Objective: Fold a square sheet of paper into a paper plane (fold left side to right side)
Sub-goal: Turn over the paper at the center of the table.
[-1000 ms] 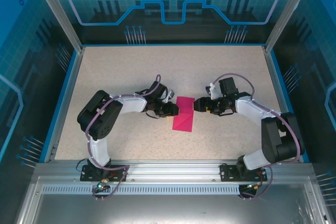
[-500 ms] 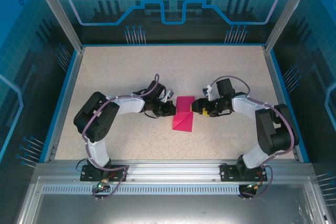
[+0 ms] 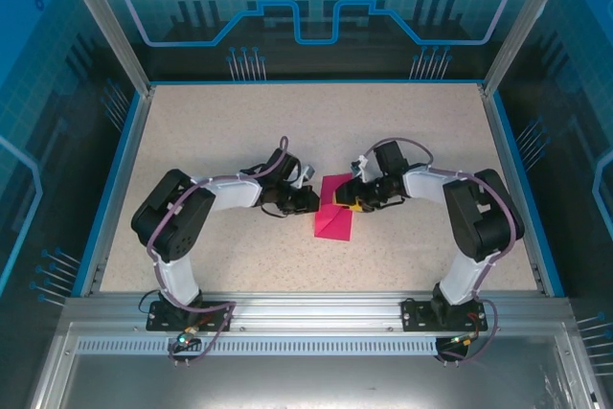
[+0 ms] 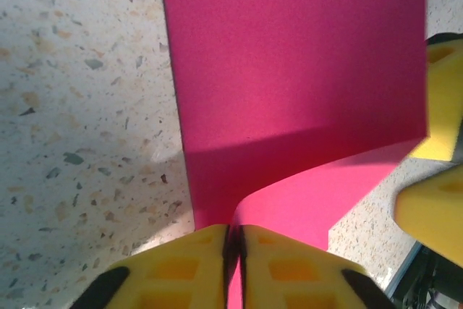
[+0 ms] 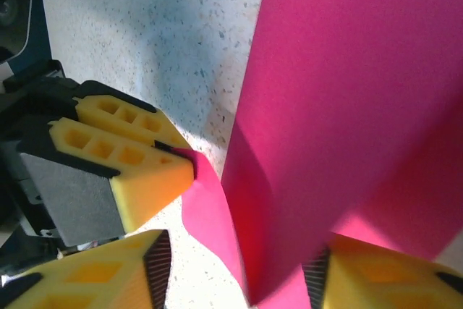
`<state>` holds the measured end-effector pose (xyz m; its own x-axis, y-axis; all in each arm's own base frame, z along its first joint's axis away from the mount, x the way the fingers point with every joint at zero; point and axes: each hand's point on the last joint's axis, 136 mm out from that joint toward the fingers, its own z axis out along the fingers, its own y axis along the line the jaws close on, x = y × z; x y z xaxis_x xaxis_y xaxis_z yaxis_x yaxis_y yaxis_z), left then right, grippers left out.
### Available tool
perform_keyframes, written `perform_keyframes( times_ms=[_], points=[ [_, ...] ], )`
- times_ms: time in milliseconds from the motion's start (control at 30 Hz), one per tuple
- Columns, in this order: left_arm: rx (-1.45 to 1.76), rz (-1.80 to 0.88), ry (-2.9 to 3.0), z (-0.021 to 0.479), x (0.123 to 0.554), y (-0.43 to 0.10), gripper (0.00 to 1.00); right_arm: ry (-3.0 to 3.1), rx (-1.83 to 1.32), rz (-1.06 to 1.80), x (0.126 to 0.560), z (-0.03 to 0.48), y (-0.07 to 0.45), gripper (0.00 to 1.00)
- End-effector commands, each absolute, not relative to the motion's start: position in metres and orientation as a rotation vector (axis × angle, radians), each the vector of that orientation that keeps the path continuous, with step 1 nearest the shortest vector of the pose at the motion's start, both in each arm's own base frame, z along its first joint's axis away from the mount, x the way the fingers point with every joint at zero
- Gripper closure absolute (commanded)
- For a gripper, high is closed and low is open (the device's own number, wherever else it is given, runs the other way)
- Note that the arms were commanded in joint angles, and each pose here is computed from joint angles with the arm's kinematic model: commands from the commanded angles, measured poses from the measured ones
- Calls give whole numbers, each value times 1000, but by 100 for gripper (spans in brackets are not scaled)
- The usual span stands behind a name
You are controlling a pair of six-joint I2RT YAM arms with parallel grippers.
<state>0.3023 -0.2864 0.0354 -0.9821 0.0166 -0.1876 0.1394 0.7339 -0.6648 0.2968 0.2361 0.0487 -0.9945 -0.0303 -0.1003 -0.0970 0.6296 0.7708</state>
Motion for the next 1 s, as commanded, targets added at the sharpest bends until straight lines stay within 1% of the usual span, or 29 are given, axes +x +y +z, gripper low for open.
perform_keyframes(
  times_ms=[0, 33, 67, 100, 133, 167, 333, 467, 567, 667, 800, 967],
  points=[
    [112, -1082, 2703, 55, 308, -276, 76, 2725, -141, 1383, 300, 62, 246, 76],
    [102, -1096, 2678, 62, 309, -272, 73, 2712, -145, 1382, 302, 65, 244, 84],
    [87, -1115, 2643, 72, 312, -267, 69, 2693, -154, 1386, 302, 71, 242, 91],
    [70, -1131, 2611, 82, 314, -262, 65, 2671, -166, 1391, 304, 76, 240, 95],
    [54, -1148, 2577, 93, 316, -257, 58, 2643, -180, 1400, 305, 84, 237, 98],
    [42, -1167, 2546, 104, 316, -252, 52, 2606, -197, 1411, 307, 93, 234, 100],
    [3, -1240, 2345, 170, 317, -233, 26, 2380, -315, 1493, 314, 158, 224, 100],
    [45, -1352, 2150, 229, 308, -231, 14, 2187, -444, 1561, 312, 222, 223, 100],
    [139, -1455, 1999, 276, 296, -237, 7, 2055, -549, 1583, 306, 273, 227, 100],
    [212, -1506, 1911, 309, 287, -240, 3, 1967, -626, 1575, 300, 313, 230, 100],
    [291, -1554, 1835, 338, 279, -247, 2, 1889, -723, 1593, 287, 350, 241, 99],
    [376, -1611, 1729, 364, 266, -257, 4, 1839, -823, 1629, 271, 372, 259, 99]
  ],
)
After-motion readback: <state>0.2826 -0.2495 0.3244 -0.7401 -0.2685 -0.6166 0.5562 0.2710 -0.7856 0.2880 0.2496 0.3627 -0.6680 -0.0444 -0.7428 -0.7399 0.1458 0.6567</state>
